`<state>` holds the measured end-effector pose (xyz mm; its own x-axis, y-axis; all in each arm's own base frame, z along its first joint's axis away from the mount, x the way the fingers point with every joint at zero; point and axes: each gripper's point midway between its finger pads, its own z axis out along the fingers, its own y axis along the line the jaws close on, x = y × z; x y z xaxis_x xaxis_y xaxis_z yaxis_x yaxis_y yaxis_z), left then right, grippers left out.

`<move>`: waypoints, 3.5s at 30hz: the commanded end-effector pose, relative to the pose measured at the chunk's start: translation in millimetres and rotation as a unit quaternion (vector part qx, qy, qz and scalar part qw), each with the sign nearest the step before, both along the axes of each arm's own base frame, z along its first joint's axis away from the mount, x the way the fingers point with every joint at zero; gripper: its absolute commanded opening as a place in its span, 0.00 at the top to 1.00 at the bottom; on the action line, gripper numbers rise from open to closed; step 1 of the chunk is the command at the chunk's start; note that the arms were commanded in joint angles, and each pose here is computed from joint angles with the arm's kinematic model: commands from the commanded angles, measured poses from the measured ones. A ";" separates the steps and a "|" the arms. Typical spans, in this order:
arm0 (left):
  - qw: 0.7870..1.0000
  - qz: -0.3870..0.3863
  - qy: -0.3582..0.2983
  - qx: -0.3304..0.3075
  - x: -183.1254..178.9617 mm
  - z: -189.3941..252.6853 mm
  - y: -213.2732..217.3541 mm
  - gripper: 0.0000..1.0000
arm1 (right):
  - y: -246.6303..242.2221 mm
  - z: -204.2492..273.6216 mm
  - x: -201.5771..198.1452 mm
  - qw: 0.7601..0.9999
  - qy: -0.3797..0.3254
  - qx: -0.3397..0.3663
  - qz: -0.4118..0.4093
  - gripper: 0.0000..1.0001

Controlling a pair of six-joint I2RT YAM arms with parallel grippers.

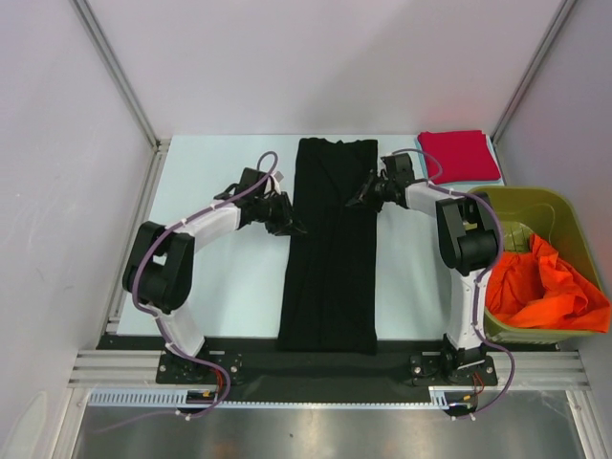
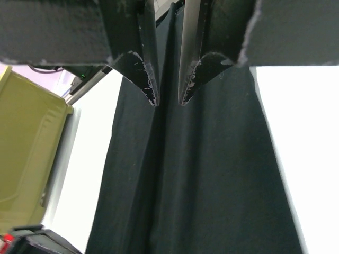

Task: Fold and stack the t-shirts
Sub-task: Fold the tshirt

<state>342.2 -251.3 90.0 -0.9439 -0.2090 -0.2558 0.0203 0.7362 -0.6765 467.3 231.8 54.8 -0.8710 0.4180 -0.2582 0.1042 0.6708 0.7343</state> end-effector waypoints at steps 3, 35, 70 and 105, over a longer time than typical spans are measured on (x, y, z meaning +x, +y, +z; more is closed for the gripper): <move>0.998 -0.031 -0.037 -0.036 14.6 26.9 -13.7 0.75 | 20.2 17.9 16.9 0.999 -0.031 0.031 0.016 1.00; 0.999 -0.019 -0.028 -0.037 6.0 23.4 -3.3 0.76 | 22.7 -7.9 10.9 0.998 -0.024 0.032 0.057 0.89; 0.999 0.008 -0.050 0.012 53.1 17.0 36.6 0.66 | 35.9 -17.4 37.4 0.996 0.006 -0.014 0.091 0.61; 0.983 0.132 -0.120 -0.033 241.7 -50.1 32.2 0.51 | -88.4 6.8 152.8 0.993 -0.110 -0.005 -0.033 0.43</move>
